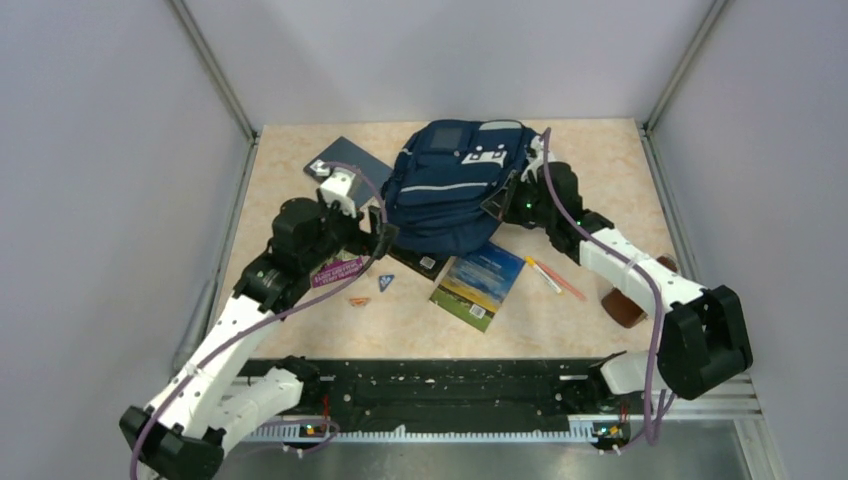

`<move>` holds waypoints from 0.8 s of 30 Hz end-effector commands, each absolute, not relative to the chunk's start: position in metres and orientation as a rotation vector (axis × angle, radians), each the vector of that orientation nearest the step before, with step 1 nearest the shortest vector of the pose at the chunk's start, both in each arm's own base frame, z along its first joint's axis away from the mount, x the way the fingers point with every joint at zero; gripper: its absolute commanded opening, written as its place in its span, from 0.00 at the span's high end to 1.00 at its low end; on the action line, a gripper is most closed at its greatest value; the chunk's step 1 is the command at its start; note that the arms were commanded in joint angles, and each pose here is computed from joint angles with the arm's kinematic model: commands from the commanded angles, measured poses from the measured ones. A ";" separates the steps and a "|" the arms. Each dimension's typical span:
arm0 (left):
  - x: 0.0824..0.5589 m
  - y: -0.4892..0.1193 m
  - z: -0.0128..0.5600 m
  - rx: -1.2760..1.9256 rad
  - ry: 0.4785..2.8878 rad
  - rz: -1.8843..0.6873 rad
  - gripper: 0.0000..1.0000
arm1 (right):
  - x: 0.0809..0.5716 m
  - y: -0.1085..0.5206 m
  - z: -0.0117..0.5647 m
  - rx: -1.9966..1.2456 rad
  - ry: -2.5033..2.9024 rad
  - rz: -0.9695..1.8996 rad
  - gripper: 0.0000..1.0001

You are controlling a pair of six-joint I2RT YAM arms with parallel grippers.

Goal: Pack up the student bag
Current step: Zip the student bag at the center of the board.

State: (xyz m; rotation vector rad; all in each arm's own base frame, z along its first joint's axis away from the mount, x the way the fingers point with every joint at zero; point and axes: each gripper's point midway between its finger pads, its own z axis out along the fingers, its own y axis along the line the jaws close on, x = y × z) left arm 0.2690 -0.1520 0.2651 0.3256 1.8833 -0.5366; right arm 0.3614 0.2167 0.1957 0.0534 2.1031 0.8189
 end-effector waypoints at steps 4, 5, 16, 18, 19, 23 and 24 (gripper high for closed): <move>0.288 -0.236 0.288 0.645 1.777 -0.570 0.09 | 0.341 0.276 0.277 -0.012 1.839 1.058 1.00; 0.289 -0.245 0.284 0.677 1.780 -0.565 0.08 | 0.338 0.280 0.277 -0.018 1.839 1.068 1.00; 0.306 -0.278 0.260 0.892 1.728 -0.412 0.02 | 0.324 0.280 0.273 -0.053 1.847 1.078 1.00; 0.309 -0.279 0.253 0.918 1.735 -0.389 0.02 | 0.322 0.280 0.274 -0.060 1.847 1.080 1.00; 0.312 -0.279 0.248 0.927 1.741 -0.378 0.02 | 0.320 0.280 0.275 -0.064 1.845 1.083 1.00; 0.323 -0.283 0.237 0.916 1.765 -0.348 0.02 | 0.317 0.281 0.276 -0.075 1.841 1.101 1.00; 0.325 -0.285 0.236 0.918 1.770 -0.349 0.02 | 0.316 0.281 0.277 -0.074 1.840 1.103 1.00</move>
